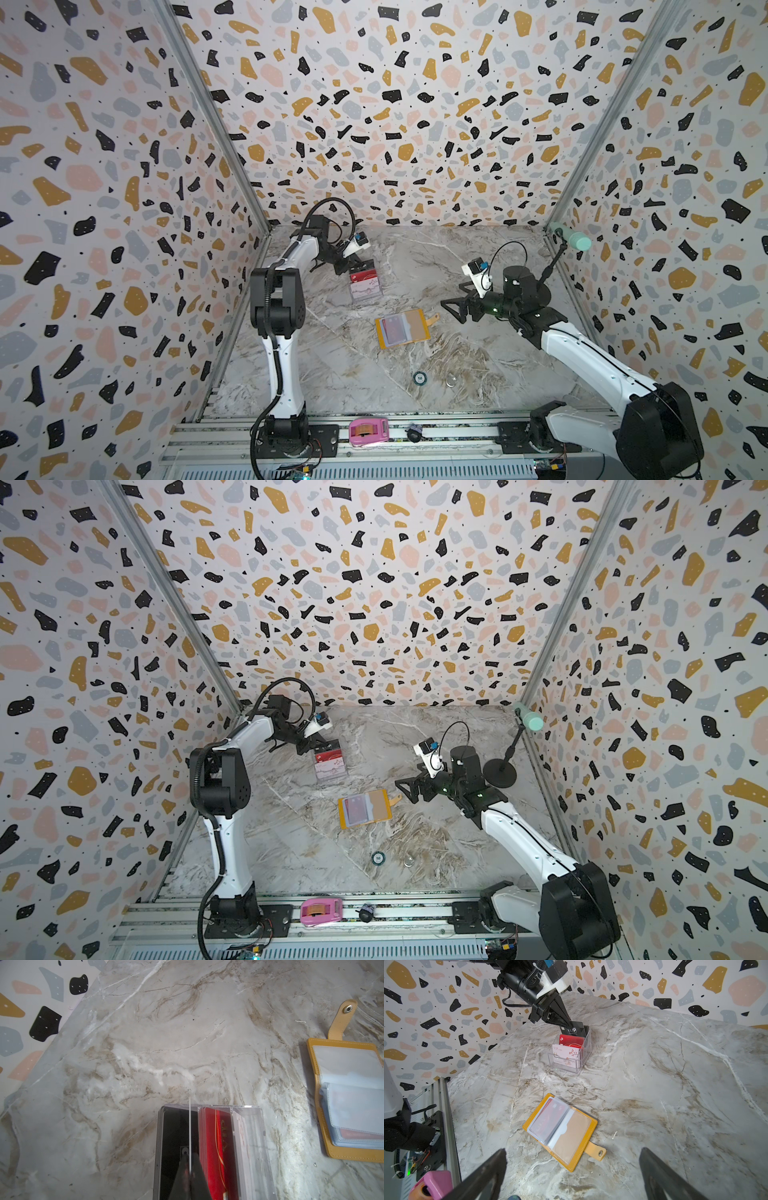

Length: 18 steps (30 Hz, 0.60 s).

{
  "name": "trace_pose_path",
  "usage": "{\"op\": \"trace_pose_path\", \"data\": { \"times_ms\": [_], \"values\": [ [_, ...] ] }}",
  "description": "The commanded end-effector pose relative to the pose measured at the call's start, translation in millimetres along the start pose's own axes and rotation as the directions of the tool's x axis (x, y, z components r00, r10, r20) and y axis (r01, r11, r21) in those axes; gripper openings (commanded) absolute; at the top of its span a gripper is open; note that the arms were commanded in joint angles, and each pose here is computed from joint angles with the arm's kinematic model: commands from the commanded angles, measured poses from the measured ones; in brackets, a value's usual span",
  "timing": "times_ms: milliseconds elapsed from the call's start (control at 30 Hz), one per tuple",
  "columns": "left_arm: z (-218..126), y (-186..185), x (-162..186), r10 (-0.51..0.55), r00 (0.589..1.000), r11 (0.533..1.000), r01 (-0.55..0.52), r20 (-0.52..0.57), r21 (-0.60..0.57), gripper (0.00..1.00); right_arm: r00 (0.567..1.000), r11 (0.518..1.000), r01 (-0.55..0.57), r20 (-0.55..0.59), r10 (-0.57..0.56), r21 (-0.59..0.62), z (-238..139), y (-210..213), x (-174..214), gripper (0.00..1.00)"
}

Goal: Take the credit cards out of the card holder

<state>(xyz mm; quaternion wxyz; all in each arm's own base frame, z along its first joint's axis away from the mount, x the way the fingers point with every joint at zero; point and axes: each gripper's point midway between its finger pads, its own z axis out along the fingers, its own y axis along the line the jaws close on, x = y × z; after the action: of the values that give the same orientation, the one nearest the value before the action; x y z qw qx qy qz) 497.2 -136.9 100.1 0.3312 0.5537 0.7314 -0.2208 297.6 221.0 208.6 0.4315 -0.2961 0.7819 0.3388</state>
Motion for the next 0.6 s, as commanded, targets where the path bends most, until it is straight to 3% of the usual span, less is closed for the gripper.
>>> {"op": "trace_pose_path", "data": {
  "times_ms": [0,567],
  "values": [
    [0.6,1.8,3.9,-0.015,1.0,1.0,0.015,0.0,-0.008,0.02,1.0,1.0,0.016,0.026,-0.016,-0.01,-4.6,3.6,-6.7,1.0],
    [2.1,3.8,6.4,-0.032,0.999,0.999,0.032,-0.008,-0.014,0.11,0.999,1.0,0.024,0.03,-0.023,-0.016,-4.9,4.8,-7.7,1.0]
  ]
}}
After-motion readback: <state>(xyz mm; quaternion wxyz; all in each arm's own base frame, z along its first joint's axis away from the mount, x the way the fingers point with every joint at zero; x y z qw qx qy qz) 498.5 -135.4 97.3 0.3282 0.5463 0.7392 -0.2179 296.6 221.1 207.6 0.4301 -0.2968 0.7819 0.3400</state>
